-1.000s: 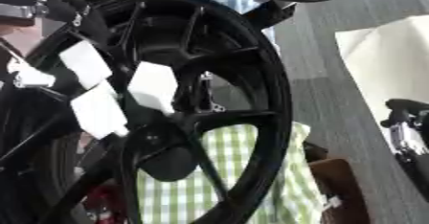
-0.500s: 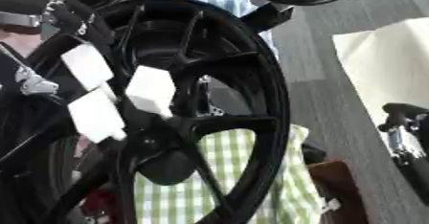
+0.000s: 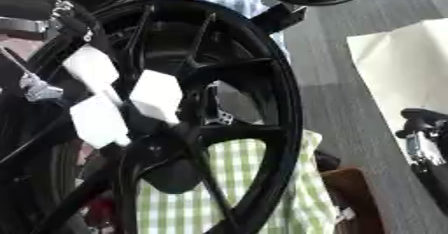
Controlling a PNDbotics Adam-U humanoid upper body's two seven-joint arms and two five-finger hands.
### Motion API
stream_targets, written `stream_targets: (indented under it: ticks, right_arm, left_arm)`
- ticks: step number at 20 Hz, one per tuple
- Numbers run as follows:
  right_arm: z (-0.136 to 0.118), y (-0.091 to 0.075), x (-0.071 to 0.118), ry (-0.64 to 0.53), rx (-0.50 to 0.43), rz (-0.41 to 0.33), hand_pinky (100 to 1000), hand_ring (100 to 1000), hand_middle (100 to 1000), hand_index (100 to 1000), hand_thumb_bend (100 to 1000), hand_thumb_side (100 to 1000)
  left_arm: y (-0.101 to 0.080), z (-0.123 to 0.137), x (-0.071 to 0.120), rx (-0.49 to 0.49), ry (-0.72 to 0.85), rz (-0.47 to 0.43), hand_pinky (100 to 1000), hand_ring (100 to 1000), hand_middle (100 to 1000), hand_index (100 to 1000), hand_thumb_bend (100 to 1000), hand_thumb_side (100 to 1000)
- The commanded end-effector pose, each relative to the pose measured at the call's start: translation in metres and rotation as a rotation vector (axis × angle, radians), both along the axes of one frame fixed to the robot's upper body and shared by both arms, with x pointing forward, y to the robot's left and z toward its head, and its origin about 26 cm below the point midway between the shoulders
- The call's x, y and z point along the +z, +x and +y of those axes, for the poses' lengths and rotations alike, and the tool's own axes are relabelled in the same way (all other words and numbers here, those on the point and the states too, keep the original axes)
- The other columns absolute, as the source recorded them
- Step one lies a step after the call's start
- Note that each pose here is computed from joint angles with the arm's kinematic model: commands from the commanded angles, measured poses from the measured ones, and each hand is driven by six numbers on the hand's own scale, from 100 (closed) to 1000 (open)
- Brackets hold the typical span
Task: Pull the pin out of the wheel hub.
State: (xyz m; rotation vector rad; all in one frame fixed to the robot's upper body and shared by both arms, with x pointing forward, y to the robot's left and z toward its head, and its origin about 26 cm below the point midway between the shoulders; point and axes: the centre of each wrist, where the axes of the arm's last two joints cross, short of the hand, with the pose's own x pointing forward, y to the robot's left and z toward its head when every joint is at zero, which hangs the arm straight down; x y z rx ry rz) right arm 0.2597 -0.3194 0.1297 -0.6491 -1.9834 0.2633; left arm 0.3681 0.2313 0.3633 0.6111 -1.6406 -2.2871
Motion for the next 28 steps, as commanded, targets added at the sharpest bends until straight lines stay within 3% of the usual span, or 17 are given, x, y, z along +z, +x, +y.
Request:
stream_targets:
  ticks: [1,7,13,21,26,28]
  right_arm:
    - [-0.002,-0.001,0.005,-0.004,-0.008,-0.016,885,646,779,757,100,802]
    - [-0.002,-0.001,0.005,0.000,-0.014,-0.012,885,645,779,758,100,804]
    - [-0.002,-0.002,0.005,0.003,-0.018,-0.011,886,645,779,759,100,809]
    - [-0.005,-0.003,0.004,0.002,-0.028,-0.011,886,644,779,759,100,808]
    - [-0.008,-0.004,0.004,-0.002,-0.041,-0.017,886,644,779,759,100,801]
    - [-0.009,-0.004,0.005,-0.003,-0.042,-0.019,886,644,779,759,100,801]
  left_arm:
    - [-0.002,0.002,0.003,-0.098,0.167,0.016,847,681,513,591,100,290]
    - [-0.004,0.003,0.005,-0.103,0.110,0.058,771,540,338,395,100,278]
    - [-0.012,0.011,0.030,-0.129,-0.038,0.072,708,463,224,281,100,258]
    - [-0.025,0.037,0.070,-0.164,-0.285,0.033,699,442,185,247,100,246]
    - [-0.028,0.082,0.086,-0.077,-0.489,-0.039,700,441,183,246,100,257]
    - [-0.028,0.089,0.086,-0.062,-0.513,-0.054,700,441,183,246,100,257]
